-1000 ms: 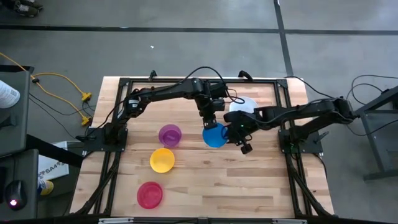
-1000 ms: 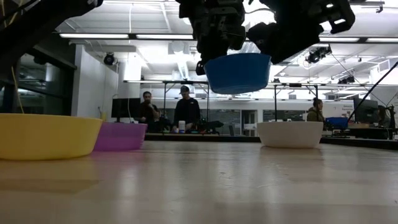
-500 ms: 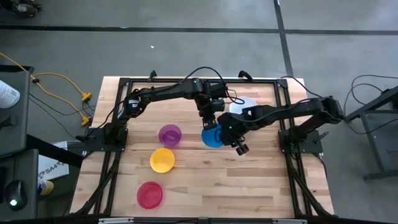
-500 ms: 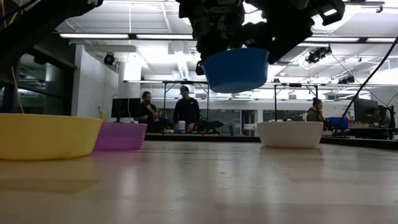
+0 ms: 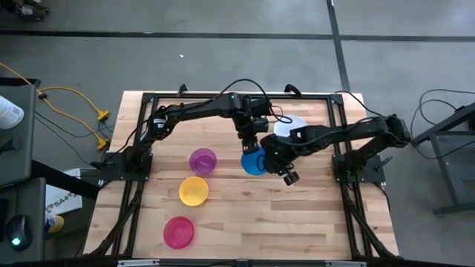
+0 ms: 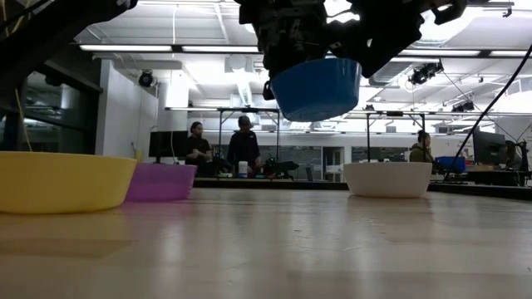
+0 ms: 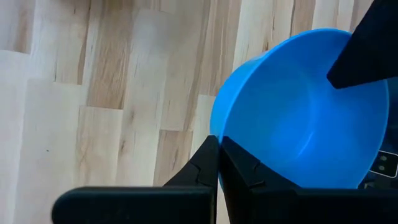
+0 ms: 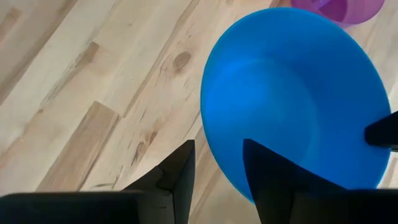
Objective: Nest bowls inside each other
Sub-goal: Stack the blue bowl on the white bowl, then stack the purple bowl on the blue bowl
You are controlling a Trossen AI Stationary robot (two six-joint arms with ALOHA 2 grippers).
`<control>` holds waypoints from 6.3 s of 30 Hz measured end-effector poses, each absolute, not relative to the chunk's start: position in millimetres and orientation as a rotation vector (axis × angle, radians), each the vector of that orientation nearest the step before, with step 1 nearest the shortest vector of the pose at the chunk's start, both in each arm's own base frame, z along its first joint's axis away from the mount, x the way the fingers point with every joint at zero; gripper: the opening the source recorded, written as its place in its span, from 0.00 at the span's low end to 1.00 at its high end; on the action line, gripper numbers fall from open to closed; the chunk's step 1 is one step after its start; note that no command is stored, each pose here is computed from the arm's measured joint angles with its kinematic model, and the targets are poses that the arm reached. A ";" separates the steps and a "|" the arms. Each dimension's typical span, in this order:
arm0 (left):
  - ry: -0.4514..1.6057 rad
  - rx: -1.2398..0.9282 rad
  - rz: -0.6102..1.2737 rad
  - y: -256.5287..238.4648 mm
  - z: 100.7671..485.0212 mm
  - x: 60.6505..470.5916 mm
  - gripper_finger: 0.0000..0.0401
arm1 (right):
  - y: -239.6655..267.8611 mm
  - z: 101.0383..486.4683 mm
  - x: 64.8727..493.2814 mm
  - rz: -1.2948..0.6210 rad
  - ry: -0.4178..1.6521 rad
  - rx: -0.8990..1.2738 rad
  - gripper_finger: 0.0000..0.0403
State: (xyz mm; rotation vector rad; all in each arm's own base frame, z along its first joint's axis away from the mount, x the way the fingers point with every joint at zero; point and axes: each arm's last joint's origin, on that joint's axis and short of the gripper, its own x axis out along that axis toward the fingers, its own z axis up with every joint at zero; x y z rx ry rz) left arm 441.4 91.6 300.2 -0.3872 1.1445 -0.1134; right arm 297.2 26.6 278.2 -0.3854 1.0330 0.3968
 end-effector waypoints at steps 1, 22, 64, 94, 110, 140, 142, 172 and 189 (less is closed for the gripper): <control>1.145 -0.387 -0.113 91.6 300.2 441.4 0.00 | 27.2 278.2 297.2 0.394 1.033 -0.392 0.31; 1.119 -0.371 -0.130 92.3 301.7 443.0 0.09 | 28.2 278.1 296.5 0.411 1.033 -0.427 0.01; 1.203 -0.121 0.094 108.3 332.8 420.0 0.19 | 4.3 287.5 257.5 0.048 1.213 -0.241 0.01; 1.203 -0.081 0.056 110.5 332.4 419.6 0.19 | -71.5 233.9 211.1 -0.183 1.168 -0.015 0.01; 1.199 -0.098 0.028 108.7 332.4 419.9 0.19 | -92.1 207.3 199.1 -0.205 1.140 0.079 0.01; 1.197 -0.111 0.012 108.1 332.2 420.0 0.19 | -100.2 177.1 214.7 -0.189 1.252 0.069 0.19; 1.197 -0.111 0.012 108.1 332.2 420.0 0.19 | -99.5 180.4 213.5 -0.192 1.239 0.066 0.22; 1.287 -0.112 -0.083 72.1 353.7 389.6 0.19 | -28.3 275.9 200.5 0.027 1.012 0.171 0.31; 1.012 -0.151 -0.024 17.5 297.8 291.0 0.19 | 20.4 284.6 215.1 0.154 0.874 0.111 0.31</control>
